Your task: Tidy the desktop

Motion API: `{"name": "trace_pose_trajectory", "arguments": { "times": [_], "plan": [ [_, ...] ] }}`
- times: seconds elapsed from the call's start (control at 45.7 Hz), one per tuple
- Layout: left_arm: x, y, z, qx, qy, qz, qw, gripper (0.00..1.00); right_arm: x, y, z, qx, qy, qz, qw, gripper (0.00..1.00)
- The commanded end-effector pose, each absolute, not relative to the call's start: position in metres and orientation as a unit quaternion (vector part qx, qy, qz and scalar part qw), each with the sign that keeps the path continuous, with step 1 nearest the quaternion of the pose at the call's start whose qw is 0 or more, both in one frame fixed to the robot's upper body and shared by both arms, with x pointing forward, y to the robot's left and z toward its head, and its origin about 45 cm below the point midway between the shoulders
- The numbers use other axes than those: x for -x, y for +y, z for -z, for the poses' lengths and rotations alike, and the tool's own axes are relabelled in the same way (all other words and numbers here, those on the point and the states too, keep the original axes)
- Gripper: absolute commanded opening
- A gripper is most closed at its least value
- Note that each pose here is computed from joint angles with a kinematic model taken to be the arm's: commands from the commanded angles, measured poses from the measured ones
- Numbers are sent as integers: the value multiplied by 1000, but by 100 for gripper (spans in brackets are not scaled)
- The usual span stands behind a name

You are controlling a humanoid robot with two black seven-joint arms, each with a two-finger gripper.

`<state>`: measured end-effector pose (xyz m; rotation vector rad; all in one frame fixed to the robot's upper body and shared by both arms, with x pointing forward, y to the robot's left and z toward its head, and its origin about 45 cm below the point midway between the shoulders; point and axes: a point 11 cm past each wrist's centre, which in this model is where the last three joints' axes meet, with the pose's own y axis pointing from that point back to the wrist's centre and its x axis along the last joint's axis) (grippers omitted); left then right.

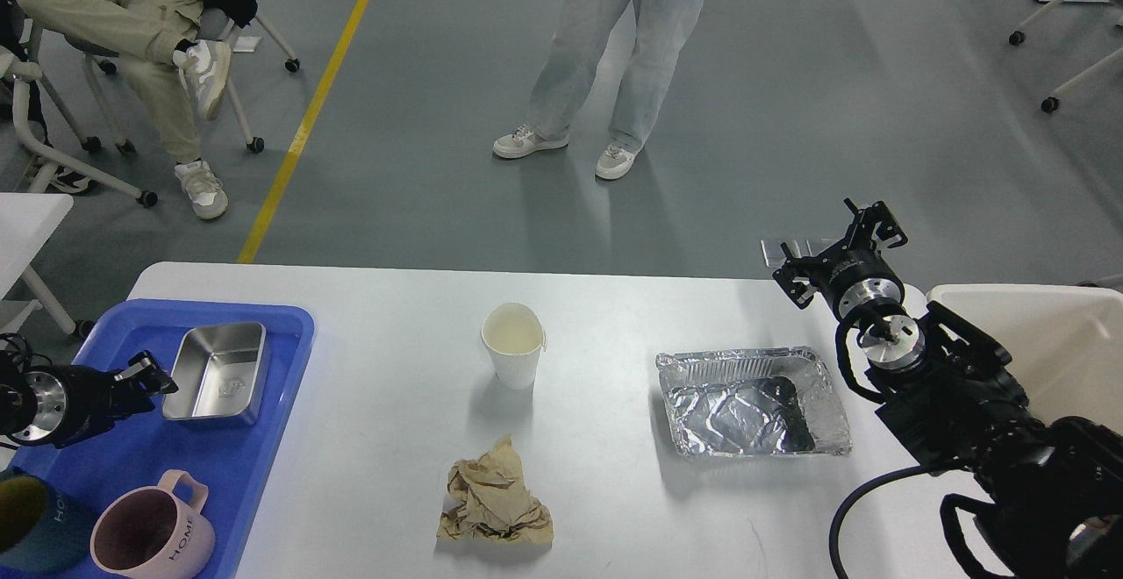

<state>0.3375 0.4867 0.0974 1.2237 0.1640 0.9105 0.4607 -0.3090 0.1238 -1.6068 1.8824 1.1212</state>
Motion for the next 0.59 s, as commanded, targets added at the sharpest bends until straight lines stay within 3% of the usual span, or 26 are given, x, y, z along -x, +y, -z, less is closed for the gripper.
{"name": "trace_pose_trajectory", "arguments": {
  "times": [0.0, 0.197, 0.35, 0.46, 0.569],
  "plan": [
    [-342, 489, -100, -552, 60, -429, 713, 57, -460, -309, -123, 578, 678, -404, 210, 100],
    [-348, 490, -109, -540, 52, -438, 717, 79, -461, -308, -125, 579, 676, -403, 211, 100],
    [-361, 491, -127, -489, 44, -470, 733, 87, -463, -308, -127, 580, 676, -402, 213, 100],
    [-386, 492, -168, -429, -5, -499, 753, 95, -464, -307, -129, 581, 675, -401, 214, 100],
    [-416, 483, -208, -407, -44, -508, 758, 96, -466, -305, -130, 585, 673, -400, 213, 100]
  ]
}}
